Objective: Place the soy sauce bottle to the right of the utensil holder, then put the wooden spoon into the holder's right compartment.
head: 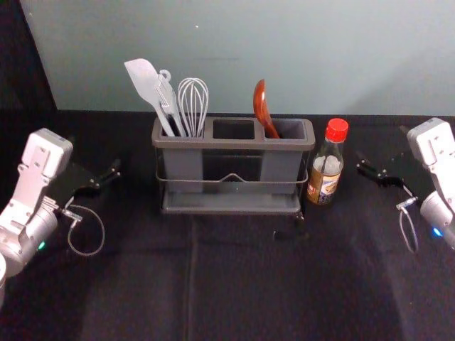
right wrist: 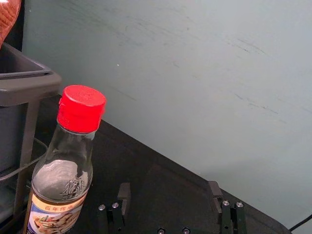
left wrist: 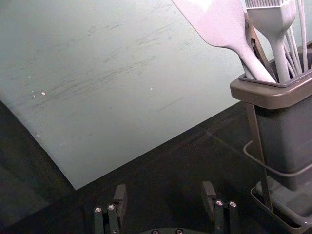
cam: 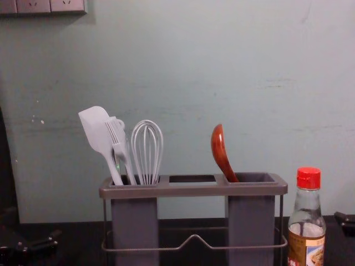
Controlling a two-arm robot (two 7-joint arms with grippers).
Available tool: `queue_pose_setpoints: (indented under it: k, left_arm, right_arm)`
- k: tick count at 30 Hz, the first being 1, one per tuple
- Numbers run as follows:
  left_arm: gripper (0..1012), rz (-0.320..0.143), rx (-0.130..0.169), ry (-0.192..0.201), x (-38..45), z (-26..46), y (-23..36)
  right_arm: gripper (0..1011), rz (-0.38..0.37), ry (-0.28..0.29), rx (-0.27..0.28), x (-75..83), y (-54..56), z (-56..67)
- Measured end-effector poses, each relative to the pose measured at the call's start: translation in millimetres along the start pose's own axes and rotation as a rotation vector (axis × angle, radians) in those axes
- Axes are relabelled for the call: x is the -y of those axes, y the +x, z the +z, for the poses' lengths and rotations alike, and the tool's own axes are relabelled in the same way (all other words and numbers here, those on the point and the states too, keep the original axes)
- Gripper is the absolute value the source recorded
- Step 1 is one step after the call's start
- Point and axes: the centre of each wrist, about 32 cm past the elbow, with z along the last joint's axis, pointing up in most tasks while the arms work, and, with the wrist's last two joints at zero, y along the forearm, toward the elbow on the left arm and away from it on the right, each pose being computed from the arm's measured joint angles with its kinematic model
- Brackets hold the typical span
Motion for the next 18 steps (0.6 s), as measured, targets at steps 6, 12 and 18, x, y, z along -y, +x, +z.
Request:
queue_pose_setpoints:
  k: [6,12,18]
  left_arm:
    - [1005,0.0,0.0,0.0,0.0,0.0,0.0]
    - [1005,0.0,0.0,0.0,0.0,0.0,0.0]
    - [1005,0.0,0.0,0.0,0.0,0.0,0.0]
  right_arm:
    - [1004,0.0,0.0,0.0,0.0,0.0,0.0]
    - [1004,0.0,0.0,0.0,0.0,0.0,0.0]
    - [1004,0.0,0.0,0.0,0.0,0.0,0.0]
